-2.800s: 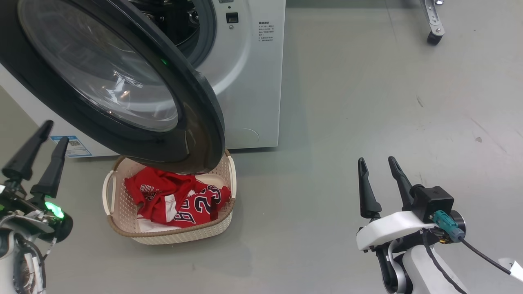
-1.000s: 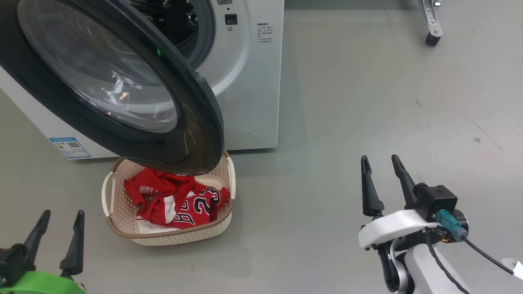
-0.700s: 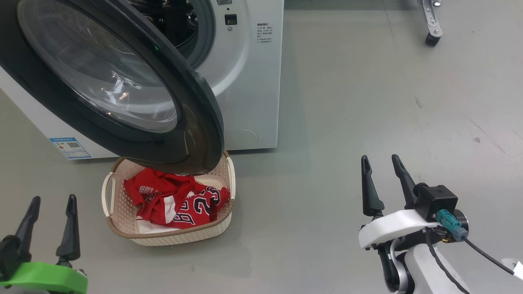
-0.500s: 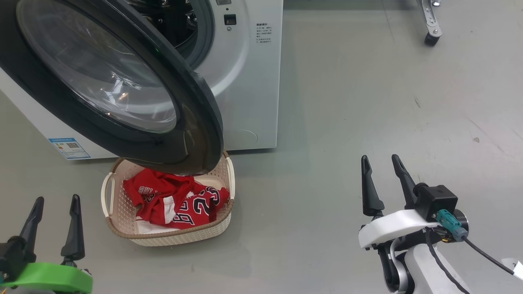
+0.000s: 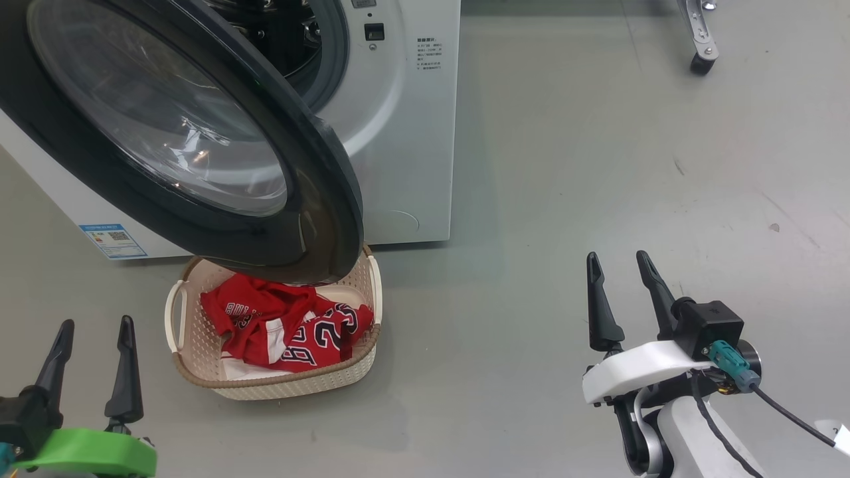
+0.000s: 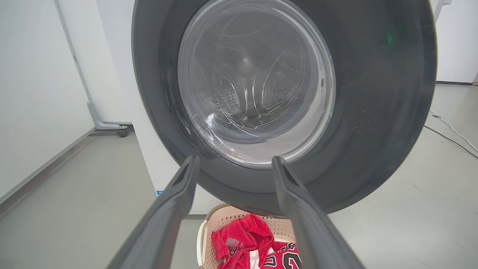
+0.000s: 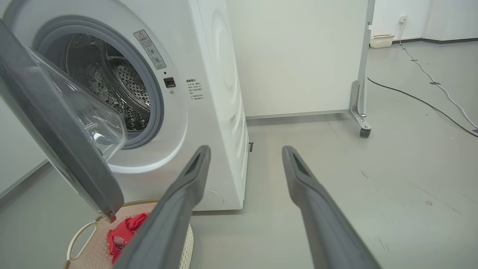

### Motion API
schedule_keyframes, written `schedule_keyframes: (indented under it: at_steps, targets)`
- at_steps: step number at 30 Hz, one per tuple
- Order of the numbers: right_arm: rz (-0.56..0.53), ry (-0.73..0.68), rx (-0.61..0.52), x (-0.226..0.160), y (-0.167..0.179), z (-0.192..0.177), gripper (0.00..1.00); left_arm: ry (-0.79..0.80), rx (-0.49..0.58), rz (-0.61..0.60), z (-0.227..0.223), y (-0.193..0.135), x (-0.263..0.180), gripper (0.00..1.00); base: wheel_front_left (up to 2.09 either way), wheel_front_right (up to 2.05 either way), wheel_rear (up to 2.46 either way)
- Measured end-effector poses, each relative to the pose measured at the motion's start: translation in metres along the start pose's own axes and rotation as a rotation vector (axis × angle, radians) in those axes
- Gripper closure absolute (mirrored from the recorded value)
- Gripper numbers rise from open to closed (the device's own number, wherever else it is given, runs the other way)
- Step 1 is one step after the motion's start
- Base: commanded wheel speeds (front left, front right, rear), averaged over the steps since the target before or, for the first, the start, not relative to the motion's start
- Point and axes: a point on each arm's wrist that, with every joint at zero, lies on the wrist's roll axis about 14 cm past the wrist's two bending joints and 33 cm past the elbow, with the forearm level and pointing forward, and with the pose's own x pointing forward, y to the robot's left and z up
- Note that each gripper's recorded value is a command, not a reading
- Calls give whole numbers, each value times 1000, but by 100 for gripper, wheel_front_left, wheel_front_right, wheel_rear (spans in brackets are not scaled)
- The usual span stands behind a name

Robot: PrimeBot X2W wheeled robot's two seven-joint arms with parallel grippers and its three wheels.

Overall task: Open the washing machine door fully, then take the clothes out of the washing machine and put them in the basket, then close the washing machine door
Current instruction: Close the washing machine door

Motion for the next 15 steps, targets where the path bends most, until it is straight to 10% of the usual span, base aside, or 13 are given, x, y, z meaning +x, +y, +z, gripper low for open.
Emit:
schedule_keyframes:
  at_steps: [8,10,11,15]
  targets:
    - [3,-2,-6,0,1,1,3,1,-8,0,-2,-3,-1,0,0,0,0]
    - [4,-3,-7,0,1,1,83,0,-8,3,-2,-3,-2,0,0,0,0]
    - [5,-4,-7,0,1,1,100,-1,-7,4,-2,-2,-2,0,0,0,0]
    - [22,-59,-12,3,6,19,100,-2,5,8,-1,-1,-2,0,0,0,0]
